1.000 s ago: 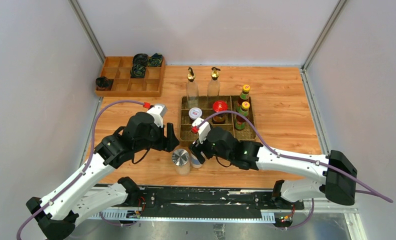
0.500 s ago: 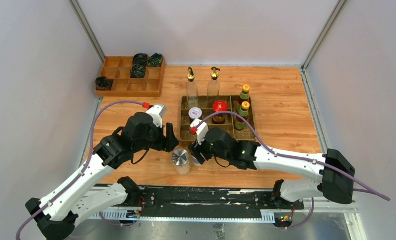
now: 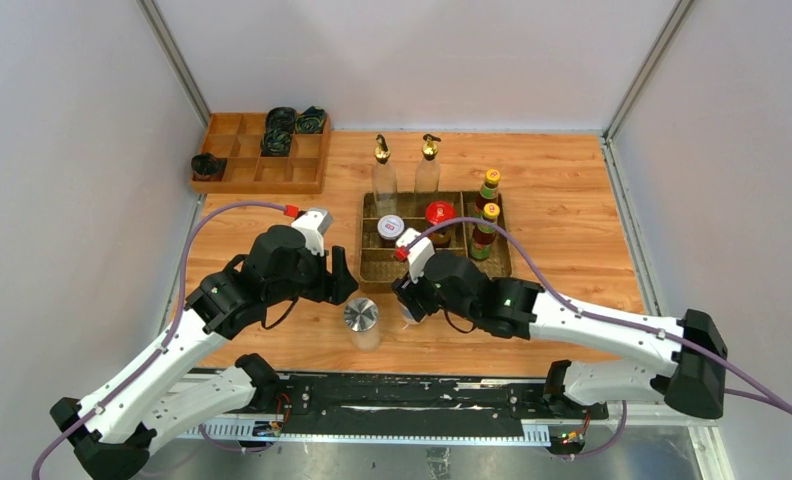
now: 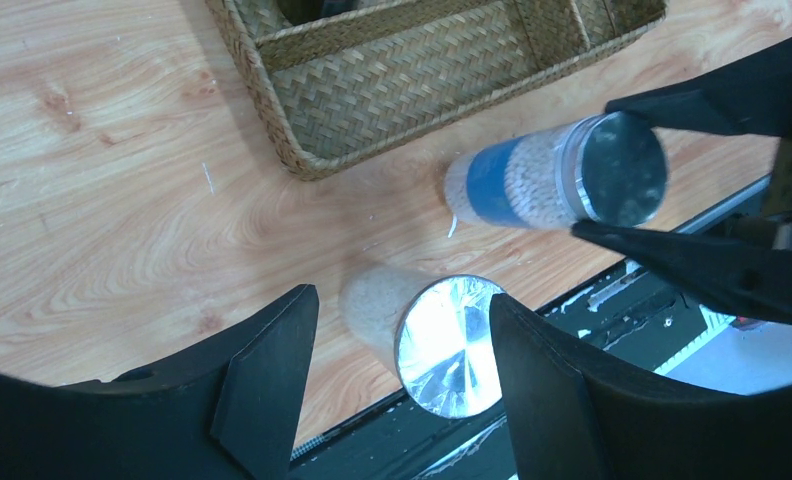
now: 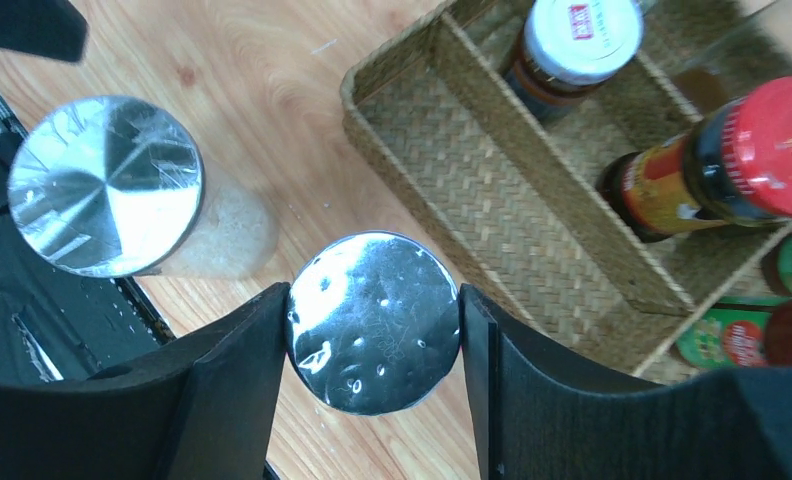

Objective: Organize the condiment bottles
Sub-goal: Pick up the bottle from the center of the board, then place the bottle in the storage box.

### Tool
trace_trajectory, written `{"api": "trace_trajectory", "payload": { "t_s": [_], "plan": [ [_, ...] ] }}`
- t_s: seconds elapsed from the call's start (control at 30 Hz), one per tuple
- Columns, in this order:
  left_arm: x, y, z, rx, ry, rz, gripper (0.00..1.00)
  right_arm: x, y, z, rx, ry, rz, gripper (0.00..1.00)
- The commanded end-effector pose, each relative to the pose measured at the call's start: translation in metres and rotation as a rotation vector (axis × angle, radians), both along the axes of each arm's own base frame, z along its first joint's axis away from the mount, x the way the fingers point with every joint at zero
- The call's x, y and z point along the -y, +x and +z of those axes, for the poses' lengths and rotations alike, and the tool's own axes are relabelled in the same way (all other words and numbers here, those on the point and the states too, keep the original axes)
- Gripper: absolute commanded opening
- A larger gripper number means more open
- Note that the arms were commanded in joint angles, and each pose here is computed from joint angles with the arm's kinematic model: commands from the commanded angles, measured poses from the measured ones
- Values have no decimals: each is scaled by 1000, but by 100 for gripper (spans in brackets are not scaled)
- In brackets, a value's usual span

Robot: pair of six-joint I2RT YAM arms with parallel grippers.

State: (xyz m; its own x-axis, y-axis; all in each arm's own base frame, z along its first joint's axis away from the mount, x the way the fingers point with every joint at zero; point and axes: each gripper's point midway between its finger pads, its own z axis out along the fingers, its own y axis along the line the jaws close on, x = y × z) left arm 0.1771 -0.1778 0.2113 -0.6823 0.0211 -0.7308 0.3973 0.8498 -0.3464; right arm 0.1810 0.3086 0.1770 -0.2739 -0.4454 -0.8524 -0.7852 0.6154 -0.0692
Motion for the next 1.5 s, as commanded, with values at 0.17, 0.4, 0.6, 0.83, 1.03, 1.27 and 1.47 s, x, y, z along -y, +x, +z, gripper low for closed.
{"api": "trace_trajectory", "payload": {
  "t_s": [0.17,0.4,0.6,0.83,1.03,1.27,1.47],
  "plan": [
    [1,-2,2,8,1,-16,69,47,15,81,132,102,-170,64],
    [2,-1,2,4,4,-16,69,104,14,103,186,78,-308,64],
    [4,1,3,1,4,-14,69,160,15,116,228,6,-463,65],
    [8,-2,2,-13,-13,-32,69,214,24,132,230,13,-655,66],
    [9,-2,1,-20,-15,-34,69,215,42,145,184,17,-673,65],
    [7,-4,0,-19,-18,-29,69,192,66,164,138,49,-604,64],
    [6,-5,-4,-23,-12,-26,69,168,83,179,112,140,-472,64]
  ]
}}
